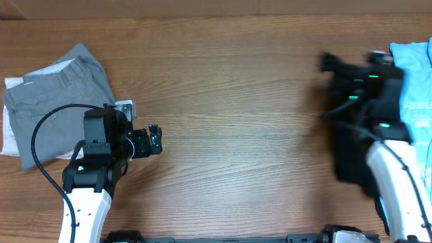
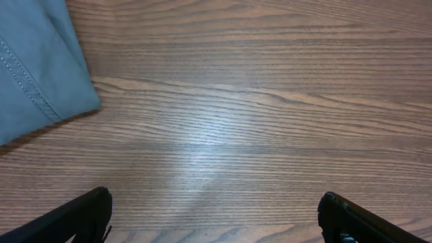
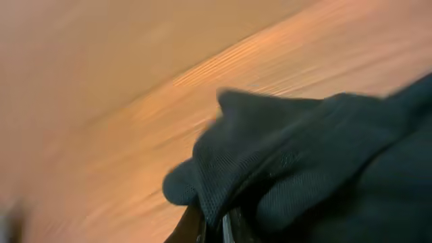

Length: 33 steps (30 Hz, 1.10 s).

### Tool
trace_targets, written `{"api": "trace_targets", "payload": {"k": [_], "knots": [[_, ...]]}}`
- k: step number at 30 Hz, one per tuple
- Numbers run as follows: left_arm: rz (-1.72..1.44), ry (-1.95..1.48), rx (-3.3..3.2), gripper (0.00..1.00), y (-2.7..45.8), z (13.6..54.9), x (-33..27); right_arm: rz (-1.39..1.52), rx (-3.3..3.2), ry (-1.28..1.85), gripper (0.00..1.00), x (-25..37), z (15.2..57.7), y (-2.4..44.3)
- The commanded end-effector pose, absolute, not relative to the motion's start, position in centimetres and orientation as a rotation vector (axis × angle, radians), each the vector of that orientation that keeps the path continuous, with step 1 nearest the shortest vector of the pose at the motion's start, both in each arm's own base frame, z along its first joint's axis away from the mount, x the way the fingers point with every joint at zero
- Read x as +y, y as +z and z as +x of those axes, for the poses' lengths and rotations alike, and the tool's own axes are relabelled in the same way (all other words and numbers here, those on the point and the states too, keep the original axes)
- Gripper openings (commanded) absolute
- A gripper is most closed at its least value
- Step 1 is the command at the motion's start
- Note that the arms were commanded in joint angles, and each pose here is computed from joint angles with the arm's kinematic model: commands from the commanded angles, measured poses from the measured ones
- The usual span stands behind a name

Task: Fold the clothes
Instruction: 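Reach the right gripper to the black polo shirt and grasp it, then drag the black shirt leftward to the table center with right gripper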

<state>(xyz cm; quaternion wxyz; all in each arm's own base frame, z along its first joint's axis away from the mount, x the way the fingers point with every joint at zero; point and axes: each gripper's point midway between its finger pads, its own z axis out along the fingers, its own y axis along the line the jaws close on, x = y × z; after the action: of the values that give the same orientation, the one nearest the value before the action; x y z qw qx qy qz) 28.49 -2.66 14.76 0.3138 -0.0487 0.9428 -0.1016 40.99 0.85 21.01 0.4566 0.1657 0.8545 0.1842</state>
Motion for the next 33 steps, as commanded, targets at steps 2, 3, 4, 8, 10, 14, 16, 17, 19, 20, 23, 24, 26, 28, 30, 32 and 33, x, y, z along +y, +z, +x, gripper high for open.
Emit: {"api": "trace_targets", "payload": {"k": [2,3,4,8,10,14,16,17,19,20,23,24,26,28,30,32,33], "knots": [[-0.086,-0.28,2.455,1.0,15.9,29.1,-3.2,0.09,2.144,0.615,0.05,13.1,39.8,22.0],[-0.086,-0.28,2.455,1.0,15.9,29.1,-3.2,0.074,2.155,0.603,0.09,14.0,39.6,21.6],[-0.085,-0.28,2.454,1.0,15.9,29.1,-3.2,0.035,2.184,0.578,0.13,16.0,39.3,20.4],[-0.085,-0.28,2.456,1.0,15.9,29.1,-3.2,0.011,2.203,0.467,0.44,16.7,39.8,18.6],[-0.085,-0.28,2.456,1.0,15.9,29.1,-3.2,0.11,2.176,0.311,0.72,13.6,40.7,18.8],[-0.086,-0.28,2.456,1.0,15.9,29.1,-3.2,0.254,2.154,0.174,0.83,8.0,41.3,19.3],[-0.085,-0.282,2.456,1.0,15.9,29.1,-3.2,0.27,2.211,0.146,0.81,5.8,41.0,18.1],[-0.082,-0.291,2.456,1.0,15.9,29.1,-3.3,0.26,2.261,0.138,0.8,5.1,40.5,17.1],[-0.076,-0.307,2.455,1.0,16.0,29.1,-3.5,0.312,2.382,0.096,0.8,3.5,38.7,14.6],[-0.071,-0.321,2.453,1.0,16.0,29.1,-3.8,0.33,2.425,0.078,0.81,3.0,38.0,13.7],[-0.042,-0.393,2.439,1.0,16.4,29.1,-4.8,0.429,2.591,0.017,0.89,1.3,34.9,10.4],[-0.031,-0.416,2.431,1.0,16.5,29.2,-5.1,0.44,2.625,0.001,0.9,1.0,34.2,9.9],[-0.003,-0.483,2.419,1.0,16.9,29.1,-6.0,0.517,2.693,-0.053,0.95,0.1,32.6,8.6],[0.025,-0.559,2.421,1.0,16.9,28.9,-7.0,0.571,2.708,-0.077,0.98,-0.7,32.3,8.0],[0.064,-0.624,2.452,0.87,16.2,28.7,-8.4,0.618,2.677,-0.079,1.0,-1.9,33.0,7.9],[0.087,-0.645,2.489,0.86,15.3,28.5,-9.4,0.642,2.662,-0.069,1.0,-2.4,33.2,8.0],[0.103,-0.665,2.525,0.86,14.5,28.4,-10.4,0.664,2.655,-0.029,1.0,-2.6,33.4,8.0]]}}
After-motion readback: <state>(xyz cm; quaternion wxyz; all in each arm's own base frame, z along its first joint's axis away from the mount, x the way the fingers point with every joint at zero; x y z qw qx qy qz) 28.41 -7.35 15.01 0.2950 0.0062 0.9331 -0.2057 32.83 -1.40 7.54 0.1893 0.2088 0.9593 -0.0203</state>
